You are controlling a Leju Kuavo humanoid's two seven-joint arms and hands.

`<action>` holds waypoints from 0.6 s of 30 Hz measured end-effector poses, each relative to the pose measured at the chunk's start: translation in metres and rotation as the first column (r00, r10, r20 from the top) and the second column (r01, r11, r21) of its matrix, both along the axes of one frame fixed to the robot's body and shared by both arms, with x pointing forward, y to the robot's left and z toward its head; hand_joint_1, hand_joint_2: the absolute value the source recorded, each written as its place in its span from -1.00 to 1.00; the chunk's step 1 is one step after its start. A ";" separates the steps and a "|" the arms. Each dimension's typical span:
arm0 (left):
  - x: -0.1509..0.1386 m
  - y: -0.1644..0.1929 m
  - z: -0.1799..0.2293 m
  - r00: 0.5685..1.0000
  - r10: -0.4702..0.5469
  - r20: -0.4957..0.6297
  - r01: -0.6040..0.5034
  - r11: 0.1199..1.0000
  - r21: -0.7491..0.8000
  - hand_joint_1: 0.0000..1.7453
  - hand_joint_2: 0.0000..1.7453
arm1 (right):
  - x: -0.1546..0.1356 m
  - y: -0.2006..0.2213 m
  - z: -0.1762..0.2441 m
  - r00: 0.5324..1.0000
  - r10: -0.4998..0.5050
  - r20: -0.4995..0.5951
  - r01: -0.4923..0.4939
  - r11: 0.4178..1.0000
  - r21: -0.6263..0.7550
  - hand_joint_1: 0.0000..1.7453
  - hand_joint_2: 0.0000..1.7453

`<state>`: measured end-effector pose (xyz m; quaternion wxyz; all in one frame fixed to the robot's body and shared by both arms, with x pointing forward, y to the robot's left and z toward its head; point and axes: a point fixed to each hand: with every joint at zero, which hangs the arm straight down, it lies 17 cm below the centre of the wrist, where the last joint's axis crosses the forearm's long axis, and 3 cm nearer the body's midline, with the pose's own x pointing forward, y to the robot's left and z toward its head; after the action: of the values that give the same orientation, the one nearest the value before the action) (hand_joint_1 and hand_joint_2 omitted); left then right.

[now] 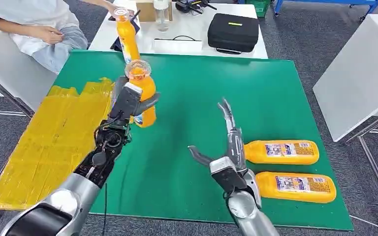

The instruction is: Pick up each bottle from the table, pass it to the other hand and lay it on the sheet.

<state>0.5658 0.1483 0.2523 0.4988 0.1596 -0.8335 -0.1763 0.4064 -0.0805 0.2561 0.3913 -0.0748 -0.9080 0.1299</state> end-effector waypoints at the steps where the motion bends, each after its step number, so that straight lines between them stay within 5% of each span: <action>1: 0.002 0.005 0.000 1.000 0.017 0.003 -0.018 1.000 0.016 1.00 1.00 | -0.001 -0.006 0.006 1.000 -0.006 0.011 0.006 1.000 0.008 -1.00 1.00; 5: 0.006 0.033 0.003 0.981 0.176 0.085 -0.189 0.967 0.171 1.00 1.00 | -0.004 -0.021 0.021 0.998 -0.027 0.049 0.026 0.999 0.023 -1.00 1.00; 10: 0.010 0.067 -0.001 0.896 0.329 0.298 -0.443 0.708 0.549 1.00 1.00 | 0.000 -0.042 0.030 0.996 -0.059 0.069 0.056 0.998 0.038 -1.00 1.00; 12: 0.012 0.074 -0.013 0.879 0.328 0.347 -0.477 0.582 0.658 1.00 1.00 | 0.003 -0.049 0.032 0.995 -0.072 0.075 0.069 0.997 0.038 -1.00 1.00; 18: 0.018 0.089 -0.029 0.868 0.346 0.357 -0.489 0.474 0.732 1.00 1.00 | 0.008 -0.059 0.034 0.993 -0.087 0.085 0.084 0.996 0.028 -1.00 1.00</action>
<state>0.5835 0.2371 0.2234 0.3310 0.5790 -0.6337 -0.3920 0.4144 -0.1390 0.2902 0.3579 -0.1143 -0.9215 0.0984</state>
